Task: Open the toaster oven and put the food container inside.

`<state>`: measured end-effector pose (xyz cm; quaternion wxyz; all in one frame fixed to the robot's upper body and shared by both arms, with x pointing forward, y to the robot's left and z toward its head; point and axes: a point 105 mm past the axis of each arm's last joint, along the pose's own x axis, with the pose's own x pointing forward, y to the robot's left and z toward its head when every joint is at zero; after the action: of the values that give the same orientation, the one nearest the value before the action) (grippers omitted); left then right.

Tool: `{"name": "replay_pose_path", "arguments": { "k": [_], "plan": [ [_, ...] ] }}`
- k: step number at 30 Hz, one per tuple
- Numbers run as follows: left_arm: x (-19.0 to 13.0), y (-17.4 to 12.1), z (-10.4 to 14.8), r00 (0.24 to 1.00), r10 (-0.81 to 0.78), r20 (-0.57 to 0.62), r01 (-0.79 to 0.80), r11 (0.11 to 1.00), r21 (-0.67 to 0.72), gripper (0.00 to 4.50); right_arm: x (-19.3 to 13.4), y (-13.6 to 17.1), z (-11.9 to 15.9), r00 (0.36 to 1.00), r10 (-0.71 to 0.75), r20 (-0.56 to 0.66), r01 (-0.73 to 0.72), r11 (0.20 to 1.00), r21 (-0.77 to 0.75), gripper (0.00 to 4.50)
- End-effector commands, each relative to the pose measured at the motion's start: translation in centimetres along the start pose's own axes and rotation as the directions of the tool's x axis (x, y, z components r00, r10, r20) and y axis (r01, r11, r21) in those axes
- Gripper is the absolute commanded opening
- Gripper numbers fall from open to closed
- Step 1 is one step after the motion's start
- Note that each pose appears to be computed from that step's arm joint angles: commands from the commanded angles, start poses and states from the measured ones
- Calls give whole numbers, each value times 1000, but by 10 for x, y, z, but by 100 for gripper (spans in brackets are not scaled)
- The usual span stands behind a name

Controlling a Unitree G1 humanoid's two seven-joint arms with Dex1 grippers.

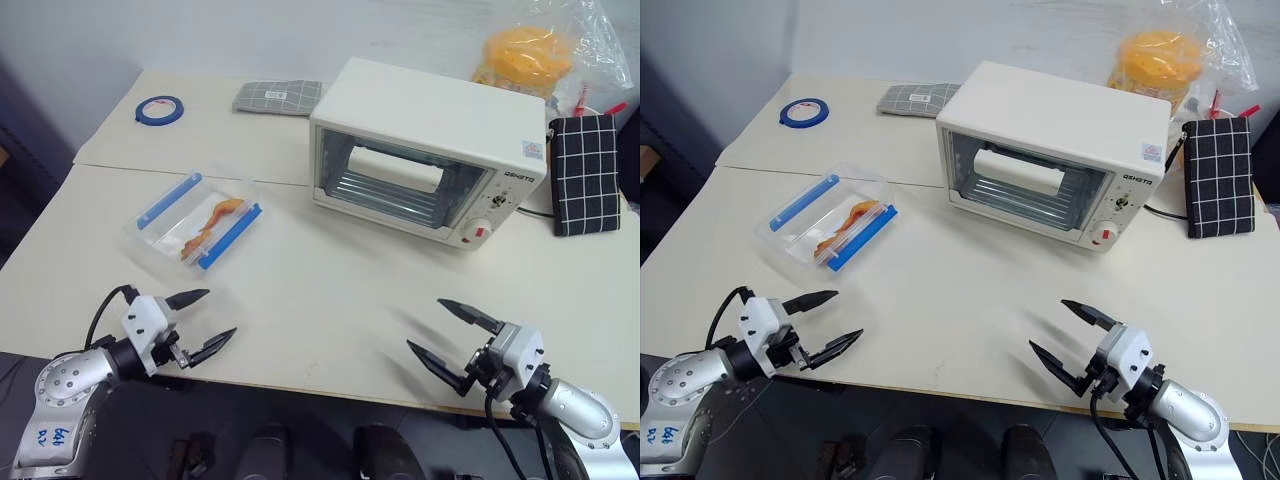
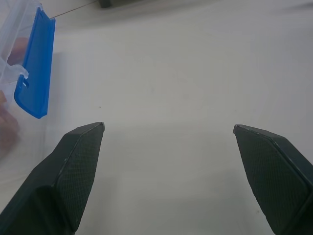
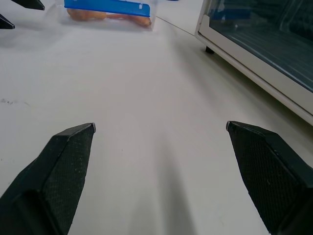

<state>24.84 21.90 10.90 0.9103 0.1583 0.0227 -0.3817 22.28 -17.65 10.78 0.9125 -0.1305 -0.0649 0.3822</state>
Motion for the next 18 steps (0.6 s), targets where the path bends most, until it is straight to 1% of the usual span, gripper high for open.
{"name": "replay_pose_path", "arguments": {
  "k": [1,4,6,9,12,15,16,18],
  "plan": [
    [0,-1,12,1000,-12,20,12,1000,25,450,-2,-2,6,1000,-3,28,3,1000,-8,449],
    [-3,-2,20,998,-22,55,23,1000,-18,450,1,-5,10,998,-10,67,9,1000,24,449],
    [-13,-2,25,998,-26,65,30,998,-50,450,7,-7,21,994,-2,108,-2,999,34,449],
    [-32,4,28,997,5,76,7,988,-151,450,14,-9,37,987,31,160,-38,999,38,449],
    [-63,22,16,991,133,8,-127,966,-226,450,23,-13,57,974,65,216,-70,997,14,449],
    [-105,48,7,939,343,-18,-331,888,-319,450,32,-16,79,956,101,275,-93,995,-41,449],
    [-116,53,5,919,393,-26,-379,867,-324,450,35,-17,85,951,106,292,-95,994,-53,449],
    [-123,58,7,900,435,-19,-415,845,-337,450,38,-21,92,945,98,313,-82,995,-64,449]
  ]
}}
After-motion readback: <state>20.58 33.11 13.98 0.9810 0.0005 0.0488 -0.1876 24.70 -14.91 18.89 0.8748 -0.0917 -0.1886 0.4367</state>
